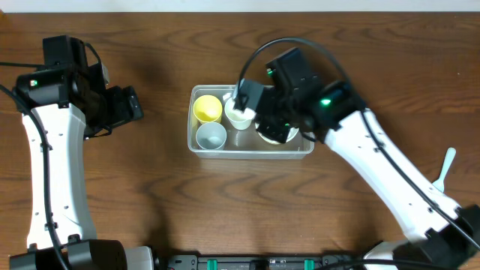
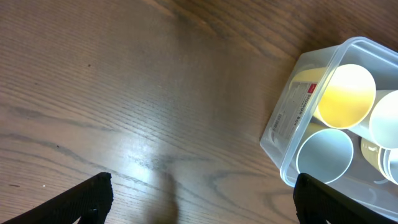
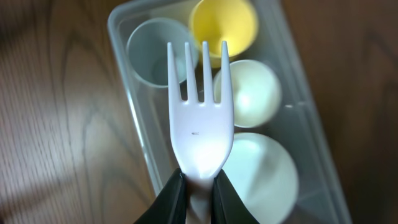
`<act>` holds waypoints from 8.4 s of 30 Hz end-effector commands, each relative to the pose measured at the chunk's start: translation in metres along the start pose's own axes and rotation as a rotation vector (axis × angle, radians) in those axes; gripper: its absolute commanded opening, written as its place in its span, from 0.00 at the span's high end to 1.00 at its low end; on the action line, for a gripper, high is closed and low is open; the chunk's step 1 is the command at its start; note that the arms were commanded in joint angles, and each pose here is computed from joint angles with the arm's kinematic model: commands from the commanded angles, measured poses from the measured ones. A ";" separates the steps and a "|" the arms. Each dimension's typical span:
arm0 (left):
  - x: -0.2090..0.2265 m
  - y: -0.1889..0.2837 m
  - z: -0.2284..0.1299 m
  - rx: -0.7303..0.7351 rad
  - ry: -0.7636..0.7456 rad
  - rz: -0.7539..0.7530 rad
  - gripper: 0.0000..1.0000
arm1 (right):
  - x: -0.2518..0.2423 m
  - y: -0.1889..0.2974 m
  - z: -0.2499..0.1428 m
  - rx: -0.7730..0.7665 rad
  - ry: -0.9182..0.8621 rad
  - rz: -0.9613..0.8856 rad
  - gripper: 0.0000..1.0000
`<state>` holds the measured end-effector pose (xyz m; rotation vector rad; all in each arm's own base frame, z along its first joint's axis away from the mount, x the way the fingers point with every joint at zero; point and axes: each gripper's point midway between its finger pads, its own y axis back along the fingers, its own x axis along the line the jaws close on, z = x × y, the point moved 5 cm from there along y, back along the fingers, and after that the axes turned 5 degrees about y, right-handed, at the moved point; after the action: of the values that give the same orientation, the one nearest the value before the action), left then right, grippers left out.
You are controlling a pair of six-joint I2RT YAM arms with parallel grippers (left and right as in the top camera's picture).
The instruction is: Pack container
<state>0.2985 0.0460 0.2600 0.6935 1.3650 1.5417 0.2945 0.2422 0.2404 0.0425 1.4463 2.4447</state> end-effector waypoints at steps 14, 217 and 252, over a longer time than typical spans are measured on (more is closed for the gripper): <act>0.001 -0.001 -0.001 0.010 0.014 -0.006 0.07 | 0.012 -0.068 -0.029 0.186 0.018 0.161 0.97; 0.001 -0.002 -0.001 0.006 0.013 -0.003 0.07 | 0.022 -0.056 -0.024 0.129 0.141 0.177 0.74; -0.057 -0.004 0.011 -0.153 -0.376 0.011 0.06 | -0.184 0.092 -0.176 -0.060 -1.301 -0.716 0.01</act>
<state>0.3312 -0.0063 0.2698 0.8127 0.9848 1.3959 0.4186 0.0104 0.2436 0.7934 0.6085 1.3033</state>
